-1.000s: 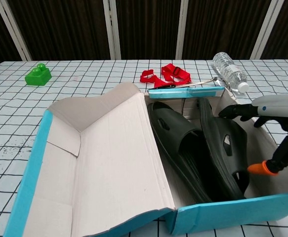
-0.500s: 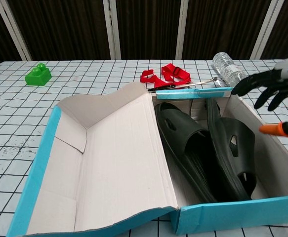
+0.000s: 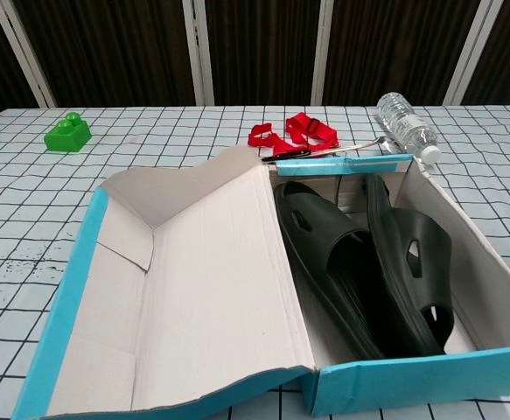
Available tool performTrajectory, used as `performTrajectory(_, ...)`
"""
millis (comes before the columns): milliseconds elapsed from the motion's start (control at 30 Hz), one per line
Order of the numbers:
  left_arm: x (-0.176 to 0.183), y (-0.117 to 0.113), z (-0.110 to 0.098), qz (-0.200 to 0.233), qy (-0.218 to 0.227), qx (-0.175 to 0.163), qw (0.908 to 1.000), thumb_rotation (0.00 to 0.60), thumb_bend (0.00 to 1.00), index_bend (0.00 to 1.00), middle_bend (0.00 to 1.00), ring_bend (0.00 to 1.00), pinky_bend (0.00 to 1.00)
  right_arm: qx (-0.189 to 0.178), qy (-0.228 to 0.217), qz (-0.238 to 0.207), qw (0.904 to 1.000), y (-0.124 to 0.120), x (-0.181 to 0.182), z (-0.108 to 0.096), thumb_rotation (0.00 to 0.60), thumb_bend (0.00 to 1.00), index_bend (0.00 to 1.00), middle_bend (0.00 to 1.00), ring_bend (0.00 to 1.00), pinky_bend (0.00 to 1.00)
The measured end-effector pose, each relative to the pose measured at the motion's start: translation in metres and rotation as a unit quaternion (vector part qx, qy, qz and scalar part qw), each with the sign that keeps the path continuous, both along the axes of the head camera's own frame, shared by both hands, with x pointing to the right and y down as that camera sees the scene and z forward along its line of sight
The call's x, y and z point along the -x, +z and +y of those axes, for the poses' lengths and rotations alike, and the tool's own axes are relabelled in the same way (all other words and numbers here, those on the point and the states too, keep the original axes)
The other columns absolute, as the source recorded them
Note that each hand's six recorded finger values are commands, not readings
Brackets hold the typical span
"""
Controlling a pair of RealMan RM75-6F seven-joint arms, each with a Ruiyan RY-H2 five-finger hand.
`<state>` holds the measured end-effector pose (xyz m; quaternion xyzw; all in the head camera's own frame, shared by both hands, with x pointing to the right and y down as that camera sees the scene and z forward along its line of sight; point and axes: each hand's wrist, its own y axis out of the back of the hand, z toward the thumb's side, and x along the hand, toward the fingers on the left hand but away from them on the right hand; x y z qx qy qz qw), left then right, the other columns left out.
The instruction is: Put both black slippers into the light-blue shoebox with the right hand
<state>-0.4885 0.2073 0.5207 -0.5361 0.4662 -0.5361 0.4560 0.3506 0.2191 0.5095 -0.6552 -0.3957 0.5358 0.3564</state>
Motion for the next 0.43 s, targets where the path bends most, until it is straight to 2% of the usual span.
performTrajectory(133,0.000,0.002,0.000,-0.002,0.005,0.006,1.0000,0.600,0.22,0.03,0.00,0.00,0.02,-0.029,-0.017,0.099,0.9945,0.005,-0.035,0.016,0.600,0.44,0.22,0.11,0.11,0.14)
performTrajectory(267,0.001,0.005,0.000,-0.006,0.007,0.014,0.9999,0.600,0.22,0.03,0.00,0.00,0.02,-0.059,-0.018,0.182,0.9813,0.008,-0.060,0.026,0.600,0.44,0.19,0.10,0.09,0.14)
performTrajectory(367,0.002,0.008,0.001,-0.010,0.006,0.026,0.9996,0.600,0.22,0.04,0.00,0.00,0.02,-0.070,-0.010,0.212,0.9747,0.011,-0.069,0.028,0.600,0.44,0.17,0.09,0.07,0.13)
performTrajectory(433,0.004,0.010,0.001,-0.014,0.003,0.037,0.9992,0.600,0.22,0.04,0.00,0.00,0.02,-0.063,-0.005,0.214,0.9747,0.014,-0.071,0.029,0.600,0.44,0.16,0.09,0.07,0.12)
